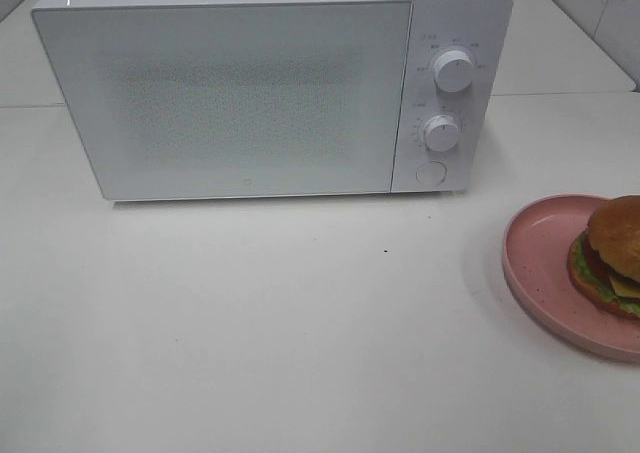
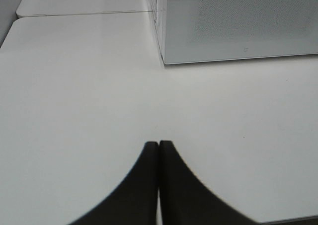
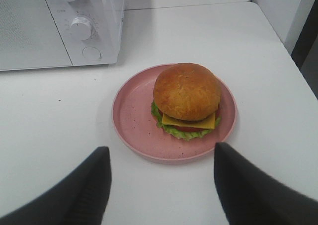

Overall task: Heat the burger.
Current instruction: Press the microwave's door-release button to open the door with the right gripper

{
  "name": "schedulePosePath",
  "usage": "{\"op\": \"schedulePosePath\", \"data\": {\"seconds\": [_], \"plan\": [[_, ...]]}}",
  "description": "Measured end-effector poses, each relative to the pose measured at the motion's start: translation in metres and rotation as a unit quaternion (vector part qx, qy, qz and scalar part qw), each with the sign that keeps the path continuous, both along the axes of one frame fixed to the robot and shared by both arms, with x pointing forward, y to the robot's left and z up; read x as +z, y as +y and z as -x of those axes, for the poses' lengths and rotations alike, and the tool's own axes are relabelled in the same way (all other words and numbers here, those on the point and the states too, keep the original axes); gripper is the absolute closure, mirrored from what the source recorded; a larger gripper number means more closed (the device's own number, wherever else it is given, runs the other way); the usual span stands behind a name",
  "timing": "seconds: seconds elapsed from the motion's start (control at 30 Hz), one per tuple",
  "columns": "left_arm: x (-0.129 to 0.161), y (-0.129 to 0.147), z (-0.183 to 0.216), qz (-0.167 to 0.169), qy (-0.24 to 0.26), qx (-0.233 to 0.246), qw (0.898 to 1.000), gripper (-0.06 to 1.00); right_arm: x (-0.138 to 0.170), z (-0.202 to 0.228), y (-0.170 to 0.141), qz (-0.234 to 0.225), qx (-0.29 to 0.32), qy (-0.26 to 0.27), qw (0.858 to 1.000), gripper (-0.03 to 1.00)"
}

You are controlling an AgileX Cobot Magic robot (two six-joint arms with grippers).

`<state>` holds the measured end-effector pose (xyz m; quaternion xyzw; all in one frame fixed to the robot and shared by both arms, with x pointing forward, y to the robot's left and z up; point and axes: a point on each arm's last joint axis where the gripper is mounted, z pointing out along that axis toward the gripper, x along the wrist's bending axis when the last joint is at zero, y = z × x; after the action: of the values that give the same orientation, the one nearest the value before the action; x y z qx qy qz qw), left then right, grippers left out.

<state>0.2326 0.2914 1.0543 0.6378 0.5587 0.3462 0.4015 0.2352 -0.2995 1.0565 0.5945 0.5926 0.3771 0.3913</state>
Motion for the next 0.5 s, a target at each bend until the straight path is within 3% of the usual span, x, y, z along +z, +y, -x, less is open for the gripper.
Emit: {"op": "schedulePosePath", "data": {"seconds": [0.5], "plan": [[0.0000, 0.0000, 0.0000, 0.000, 0.000, 0.000, 1.000, 0.94, 0.0000, 0.0000, 0.0000, 0.000, 0.000, 0.000, 1.000, 0.39]]}}
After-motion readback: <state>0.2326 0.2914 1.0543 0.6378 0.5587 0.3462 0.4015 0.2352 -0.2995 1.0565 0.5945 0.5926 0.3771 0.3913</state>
